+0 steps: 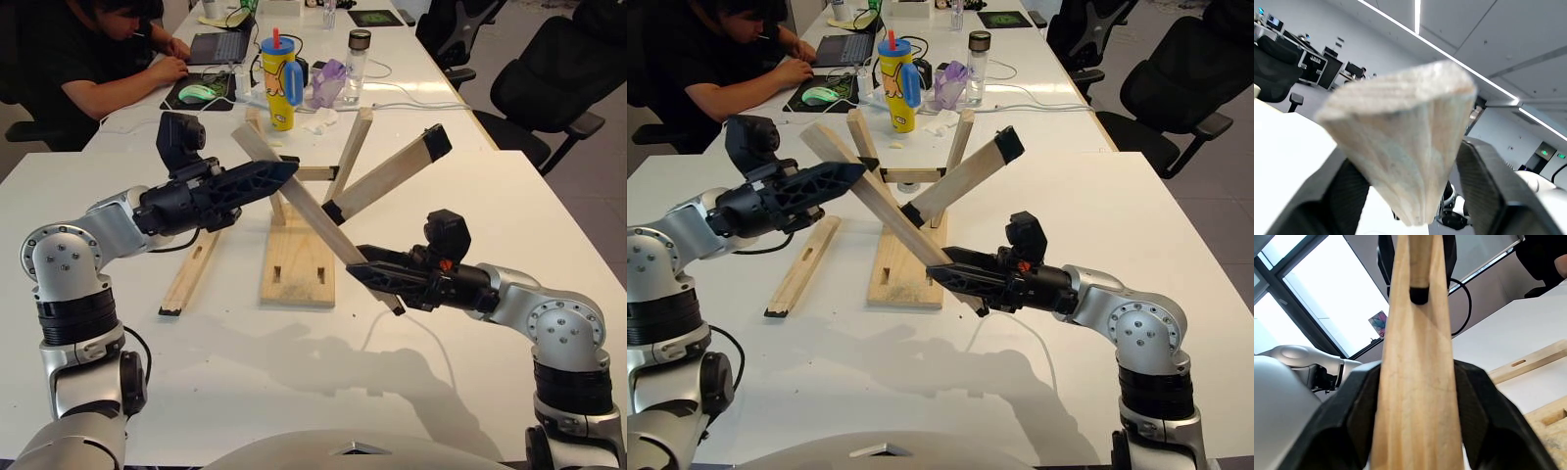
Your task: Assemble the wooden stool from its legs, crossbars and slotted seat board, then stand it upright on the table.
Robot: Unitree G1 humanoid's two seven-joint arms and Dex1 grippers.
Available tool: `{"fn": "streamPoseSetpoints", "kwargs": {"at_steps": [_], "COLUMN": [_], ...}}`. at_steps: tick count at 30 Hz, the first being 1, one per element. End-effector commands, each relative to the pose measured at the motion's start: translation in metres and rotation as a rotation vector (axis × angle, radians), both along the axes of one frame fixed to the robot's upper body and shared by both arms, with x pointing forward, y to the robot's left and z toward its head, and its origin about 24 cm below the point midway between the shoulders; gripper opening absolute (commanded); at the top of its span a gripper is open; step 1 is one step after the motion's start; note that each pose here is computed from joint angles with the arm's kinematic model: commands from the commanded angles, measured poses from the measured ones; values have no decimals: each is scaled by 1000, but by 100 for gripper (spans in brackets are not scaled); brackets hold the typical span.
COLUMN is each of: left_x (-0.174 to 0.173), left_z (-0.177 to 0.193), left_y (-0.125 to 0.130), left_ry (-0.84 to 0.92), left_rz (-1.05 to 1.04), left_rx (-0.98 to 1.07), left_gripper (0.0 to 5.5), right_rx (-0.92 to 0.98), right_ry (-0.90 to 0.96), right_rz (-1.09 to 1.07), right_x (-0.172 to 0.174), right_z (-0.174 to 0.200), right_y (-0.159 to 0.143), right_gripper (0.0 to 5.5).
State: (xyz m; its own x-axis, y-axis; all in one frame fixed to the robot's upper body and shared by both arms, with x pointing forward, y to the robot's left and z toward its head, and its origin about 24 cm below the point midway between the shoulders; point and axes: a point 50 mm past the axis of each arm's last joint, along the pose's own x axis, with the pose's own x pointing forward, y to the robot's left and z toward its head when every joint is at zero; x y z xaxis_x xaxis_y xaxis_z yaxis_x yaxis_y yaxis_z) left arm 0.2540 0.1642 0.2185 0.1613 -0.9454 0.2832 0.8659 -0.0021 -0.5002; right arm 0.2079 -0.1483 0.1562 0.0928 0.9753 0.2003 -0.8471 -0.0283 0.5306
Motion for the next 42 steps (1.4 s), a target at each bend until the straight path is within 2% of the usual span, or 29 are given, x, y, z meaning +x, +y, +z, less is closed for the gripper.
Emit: {"fn": "streamPoseSetpoints", "kwargs": {"at_steps": [1, 7, 8, 10, 13, 16, 20, 23, 29, 36, 41, 42], "left_x": [-7, -8, -7, -5, -3, 1, 10, 14, 16, 10, 11, 12], "left_z": [-6, -14, -16, -20, -23, -18, -3, 8, 6, -3, -8, -10], "left_y": [8, 19, 23, 36, 56, 79, 98, 100, 96, 94, 89, 87], "left_ry": [13, 25, 31, 47, 56, 42, -38, -96, -115, -117, -139, -148], "left_rz": [-12, 17, 34, 81, 152, 237, 321, 332, 320, 318, 342, 345], "left_rx": [75, 148, 157, 176, 209, 251, 289, 284, 289, 320, 354, 369], "left_gripper": [205, 203, 203, 202, 202, 202, 202, 202, 202, 202, 202, 202], "right_rx": [-15, -27, -27, -52, -202, -425, -701, -780, -900, -1049, -1082, -1039], "right_ry": [-24, -42, -27, -7, -19, -157, -506, -695, -821, -850, -833, -798], "right_rz": [11, -29, -50, -78, -115, -157, -165, -122, -185, -260, -248, -262], "right_x": [0, 7, 10, 13, 12, 17, 27, 27, 40, 60, 61, 60], "right_z": [2, 3, 1, -5, -22, -43, -74, -88, -100, -95, -93, -91], "right_y": [0, -2, -3, -4, -1, 7, 25, 39, 34, -3, -14, -13], "right_gripper": [205, 205, 242, 263, 313, 366, 368, 368, 368, 368, 368, 368]}}
